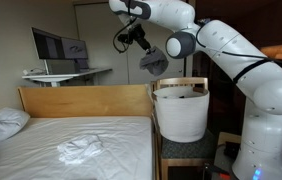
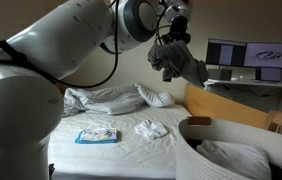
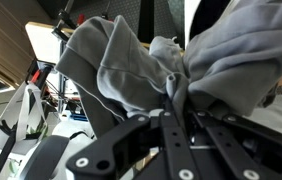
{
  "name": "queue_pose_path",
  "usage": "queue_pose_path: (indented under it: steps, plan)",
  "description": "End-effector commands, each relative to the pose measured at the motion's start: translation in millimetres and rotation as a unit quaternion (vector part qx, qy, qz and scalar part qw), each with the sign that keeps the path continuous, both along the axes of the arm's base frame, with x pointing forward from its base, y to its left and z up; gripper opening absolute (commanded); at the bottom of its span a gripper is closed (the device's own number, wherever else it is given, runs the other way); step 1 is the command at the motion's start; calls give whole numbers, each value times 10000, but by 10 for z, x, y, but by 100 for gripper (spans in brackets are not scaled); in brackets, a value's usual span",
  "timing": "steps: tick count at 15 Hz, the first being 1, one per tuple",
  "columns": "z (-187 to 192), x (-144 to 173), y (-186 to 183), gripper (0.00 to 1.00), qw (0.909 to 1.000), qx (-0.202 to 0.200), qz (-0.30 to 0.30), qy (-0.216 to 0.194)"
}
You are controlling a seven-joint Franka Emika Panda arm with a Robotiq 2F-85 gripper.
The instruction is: Put the gray and white clothes in the basket respectively
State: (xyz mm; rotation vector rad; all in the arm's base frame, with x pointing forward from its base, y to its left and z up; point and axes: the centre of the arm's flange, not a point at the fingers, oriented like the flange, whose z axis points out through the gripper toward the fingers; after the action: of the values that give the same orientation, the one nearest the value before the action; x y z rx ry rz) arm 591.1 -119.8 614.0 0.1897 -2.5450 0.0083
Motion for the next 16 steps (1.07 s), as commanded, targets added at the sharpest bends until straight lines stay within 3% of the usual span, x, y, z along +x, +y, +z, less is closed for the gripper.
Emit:
queue_pose_path:
  steps: [1,9,10,11,16]
  plan:
    - [-25,0,9,12,10000,-34,-28,71]
    - [-48,19,73,12,9999,-106,-13,118]
    - [-49,19,73,3,9999,-106,-14,119]
    - [-96,-65,29,3,9991,-421,-27,-16]
    - [-183,-9,-261,3,9930,-1081,-276,-384]
